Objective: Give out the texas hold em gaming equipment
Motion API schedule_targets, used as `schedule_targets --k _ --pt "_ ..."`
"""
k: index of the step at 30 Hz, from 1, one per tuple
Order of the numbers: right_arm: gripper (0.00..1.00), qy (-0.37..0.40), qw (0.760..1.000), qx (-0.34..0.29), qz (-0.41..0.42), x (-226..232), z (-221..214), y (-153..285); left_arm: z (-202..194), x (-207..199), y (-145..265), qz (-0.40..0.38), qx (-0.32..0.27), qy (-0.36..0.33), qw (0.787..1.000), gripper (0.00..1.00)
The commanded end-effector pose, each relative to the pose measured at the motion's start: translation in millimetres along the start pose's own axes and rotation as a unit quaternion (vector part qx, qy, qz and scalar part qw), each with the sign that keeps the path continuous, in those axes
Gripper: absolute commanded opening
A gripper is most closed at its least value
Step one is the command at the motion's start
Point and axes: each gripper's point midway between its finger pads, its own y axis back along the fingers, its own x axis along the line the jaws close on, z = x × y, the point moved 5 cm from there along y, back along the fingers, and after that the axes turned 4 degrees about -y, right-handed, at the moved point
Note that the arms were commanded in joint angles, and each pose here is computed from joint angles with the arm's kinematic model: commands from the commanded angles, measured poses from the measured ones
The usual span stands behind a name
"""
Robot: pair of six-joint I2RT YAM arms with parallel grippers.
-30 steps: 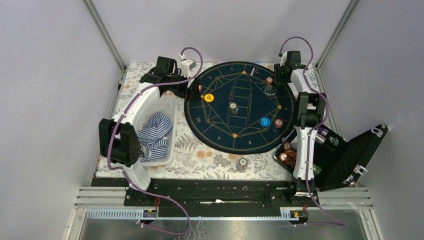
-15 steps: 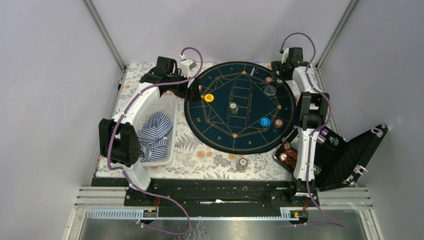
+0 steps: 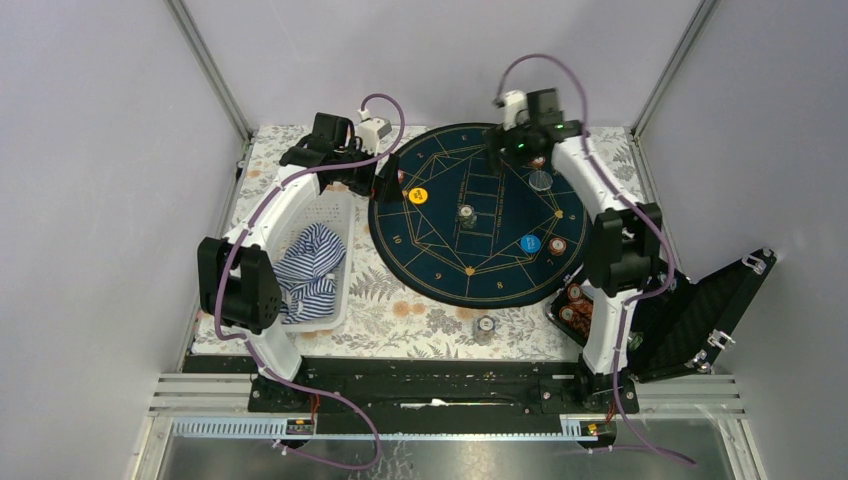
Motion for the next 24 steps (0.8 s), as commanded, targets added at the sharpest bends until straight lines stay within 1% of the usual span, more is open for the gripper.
schedule_targets --k 1,6,12,15,19,24 --pt "1.00 0.035 0.996 0.018 0.075 68.0 -12.3 4.4 24.5 -5.3 16.6 0.001 -0.045 -0.012 0.999 0.99" --pt "1.00 0.049 0.992 0.043 0.105 106.6 -25.9 -10.7 23.9 -4.3 17.7 0.001 -0.046 -0.010 0.999 0.99" --pt "1.00 0.069 0.989 0.077 0.107 128.1 -44.3 -28.5 24.8 -4.2 19.9 0.002 -0.048 -0.011 0.999 0.99" --pt "0.99 0.076 0.988 0.096 0.098 130.5 -55.7 -37.8 24.1 -3.6 19.6 0.001 -0.048 -0.010 0.999 0.99" --pt "0.94 0.075 0.988 0.110 0.079 127.1 -63.8 -48.4 24.2 -4.0 19.4 -0.001 -0.048 -0.010 0.999 0.99" --pt "0.91 0.072 0.987 0.128 0.069 124.6 -76.1 -59.8 22.8 -3.1 18.9 -0.001 -0.046 -0.009 0.999 0.99"
